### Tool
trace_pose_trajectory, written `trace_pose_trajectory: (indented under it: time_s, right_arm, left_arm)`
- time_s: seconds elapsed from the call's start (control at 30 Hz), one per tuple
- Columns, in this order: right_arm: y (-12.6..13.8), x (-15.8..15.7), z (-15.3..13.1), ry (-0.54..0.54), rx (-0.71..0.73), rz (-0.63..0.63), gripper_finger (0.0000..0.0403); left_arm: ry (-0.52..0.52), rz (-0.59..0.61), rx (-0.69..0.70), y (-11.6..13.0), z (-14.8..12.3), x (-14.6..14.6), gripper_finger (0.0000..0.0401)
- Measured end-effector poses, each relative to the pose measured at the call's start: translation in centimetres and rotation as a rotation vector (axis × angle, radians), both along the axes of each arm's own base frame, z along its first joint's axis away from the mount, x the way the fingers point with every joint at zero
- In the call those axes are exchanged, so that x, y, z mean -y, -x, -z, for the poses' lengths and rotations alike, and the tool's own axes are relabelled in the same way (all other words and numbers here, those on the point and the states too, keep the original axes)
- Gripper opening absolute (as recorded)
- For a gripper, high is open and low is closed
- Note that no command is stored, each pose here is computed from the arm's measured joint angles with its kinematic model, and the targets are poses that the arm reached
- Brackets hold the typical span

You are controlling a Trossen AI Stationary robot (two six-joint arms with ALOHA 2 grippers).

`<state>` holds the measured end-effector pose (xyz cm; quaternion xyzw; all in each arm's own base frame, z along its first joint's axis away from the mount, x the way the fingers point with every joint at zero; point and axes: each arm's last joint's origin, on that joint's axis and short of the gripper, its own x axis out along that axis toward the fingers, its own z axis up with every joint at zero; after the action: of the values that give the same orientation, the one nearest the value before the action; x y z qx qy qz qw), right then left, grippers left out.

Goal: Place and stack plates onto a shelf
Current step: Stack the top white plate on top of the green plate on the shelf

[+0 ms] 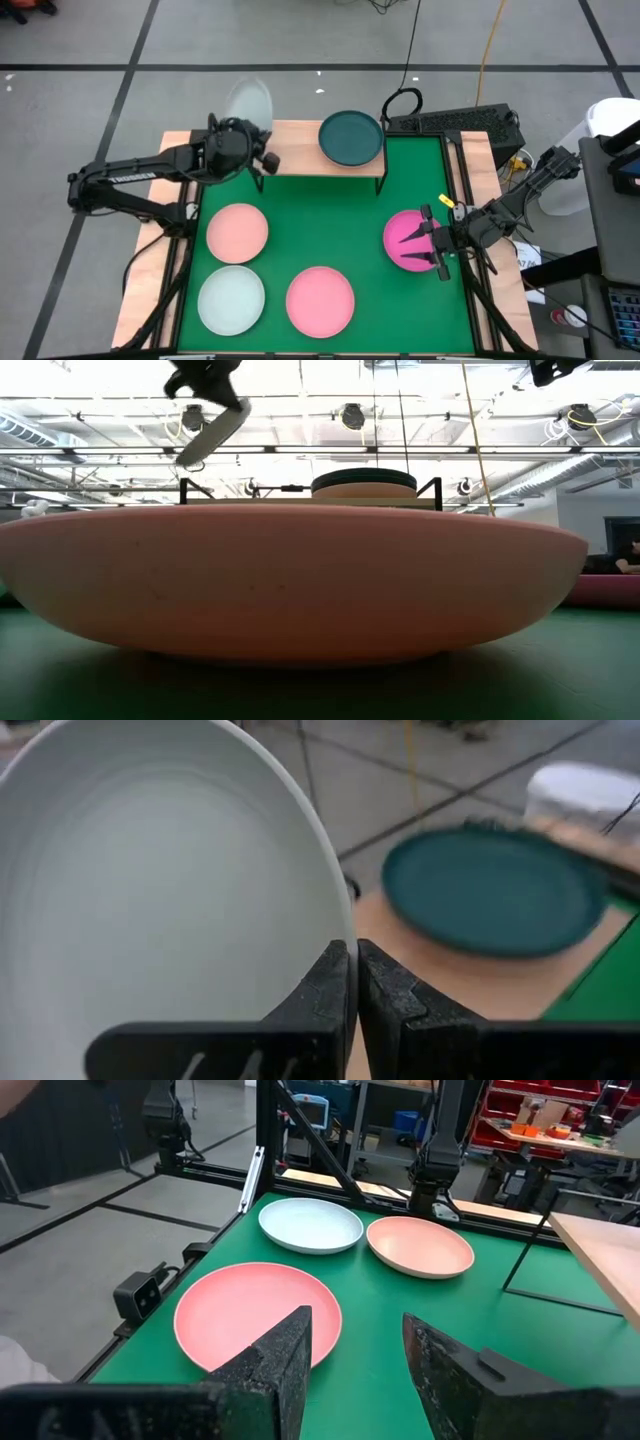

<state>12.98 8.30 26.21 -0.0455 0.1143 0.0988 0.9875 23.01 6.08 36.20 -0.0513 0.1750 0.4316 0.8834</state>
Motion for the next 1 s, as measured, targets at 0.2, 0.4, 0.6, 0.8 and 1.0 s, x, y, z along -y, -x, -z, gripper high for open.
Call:
trace_pose_trajectory:
  time_s: [0.2, 0.4, 0.6, 0.8, 1.0]
  right_arm:
    - [0.0, 0.0, 0.1, 0.011, -0.005, -0.001, 0.0139]
    - [0.0, 0.0, 0.2, 0.015, -0.014, 0.000, 0.0139]
    - [0.1, 0.0, 0.2, 0.001, -0.020, 0.004, 0.0139]
    - [0.1, 0.0, 0.2, 0.001, -0.021, 0.004, 0.0139]
    - [0.1, 0.0, 0.2, 0.001, -0.021, 0.004, 0.0139]
  left_arm:
    - [-0.124, 0.183, 0.040, -4.2, -2.4, -0.1, 0.0010]
    - [-0.201, 0.353, -0.041, -9.5, -3.3, -0.7, 0.0010]
    - [-0.254, 0.542, -0.176, -13.9, -2.3, -1.0, 0.0010]
    - [-0.196, 0.625, -0.389, -16.5, 1.9, -1.8, 0.0010]
    - [-0.164, 0.693, -0.428, -17.7, 4.1, -2.7, 0.0010]
